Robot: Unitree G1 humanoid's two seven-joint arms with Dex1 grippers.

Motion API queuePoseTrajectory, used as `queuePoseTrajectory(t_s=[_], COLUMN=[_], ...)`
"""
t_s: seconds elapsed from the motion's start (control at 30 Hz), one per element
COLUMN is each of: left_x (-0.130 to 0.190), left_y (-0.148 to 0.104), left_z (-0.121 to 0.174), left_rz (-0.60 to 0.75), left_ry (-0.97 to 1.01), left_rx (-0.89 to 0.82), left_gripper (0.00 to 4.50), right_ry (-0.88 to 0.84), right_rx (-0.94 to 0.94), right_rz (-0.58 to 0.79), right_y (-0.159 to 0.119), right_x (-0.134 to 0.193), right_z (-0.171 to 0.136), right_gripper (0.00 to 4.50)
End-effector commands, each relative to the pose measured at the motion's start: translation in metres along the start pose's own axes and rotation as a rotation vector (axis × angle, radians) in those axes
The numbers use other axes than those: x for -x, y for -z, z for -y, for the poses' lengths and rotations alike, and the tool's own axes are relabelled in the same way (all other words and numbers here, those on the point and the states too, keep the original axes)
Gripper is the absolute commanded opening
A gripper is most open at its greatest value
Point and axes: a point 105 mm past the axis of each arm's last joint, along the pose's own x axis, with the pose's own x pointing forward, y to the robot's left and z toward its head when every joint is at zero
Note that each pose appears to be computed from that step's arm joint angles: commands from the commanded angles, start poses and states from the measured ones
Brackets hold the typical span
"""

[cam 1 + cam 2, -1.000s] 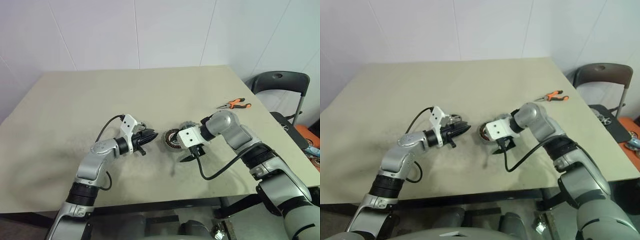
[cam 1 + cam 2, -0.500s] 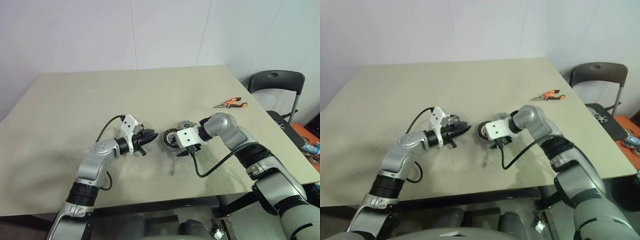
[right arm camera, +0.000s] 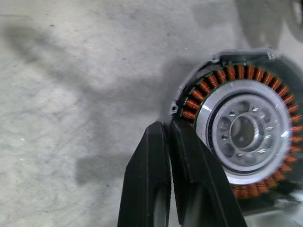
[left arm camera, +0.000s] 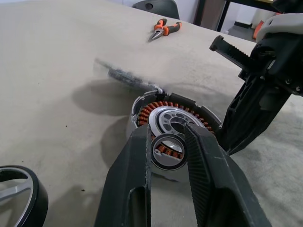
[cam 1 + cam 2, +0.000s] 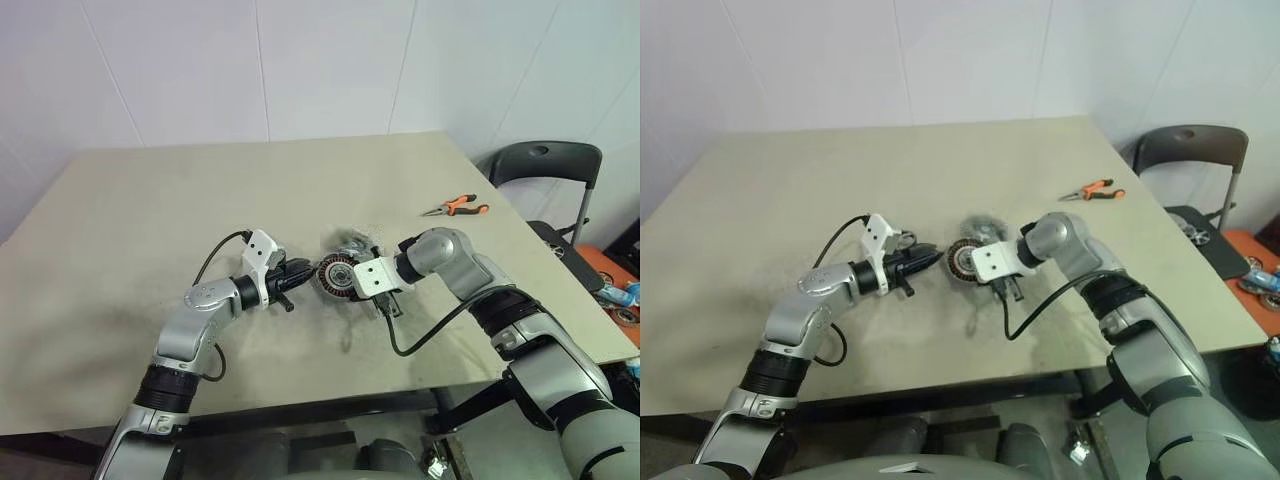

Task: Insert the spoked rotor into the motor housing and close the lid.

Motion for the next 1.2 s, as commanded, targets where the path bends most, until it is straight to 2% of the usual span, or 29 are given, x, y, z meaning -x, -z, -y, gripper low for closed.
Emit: queuePoseTrajectory(t_s=[0.03, 0.3, 0.43, 0.57, 0.77, 0.87, 1.0, 1.2], left_x=[-0.001, -0.001, -0.002, -0.004, -0.004, -0.002, 0.001, 0.007], left_y=[-0.012, -0.013, -0.014, -0.015, -0.016, -0.014, -0.014, -0.016], left_z=[0.000, -0.001, -0.001, -0.001, 0.001, 0.003, 0.010, 0.009], left_rz=[0.036, 0.040, 0.042, 0.045, 0.047, 0.039, 0.039, 0.038], left_ry=[0.002, 0.003, 0.005, 0.006, 0.008, 0.012, 0.055, 0.082], left_rx=[-0.028, -0.025, -0.025, -0.024, -0.023, -0.016, 0.023, 0.053], left_gripper=[0.70, 0.70, 0.70, 0.70, 0.70, 0.70, 0.70, 0.70], right_ry=[0.039, -0.081, -0.195, -0.181, -0.132, -0.138, -0.134, -0.098], right_rx=[0.040, 0.137, 0.243, 0.267, 0.301, 0.320, 0.331, 0.259], right_rz=[0.004, 0.017, 0.013, 0.027, -0.006, -0.004, -0.017, 0.032], right_y=[-0.008, -0.023, -0.031, -0.037, -0.029, -0.029, -0.028, -0.040], right_x=[0.006, 0.015, 0.015, 0.009, -0.003, -0.003, 0.001, 0.016], right_z=[0.010, -0.004, -0.028, -0.027, -0.016, -0.012, -0.010, 0.000], right_gripper=[0.11, 0.11, 0.11, 0.11, 0.11, 0.68, 1.96, 1.96])
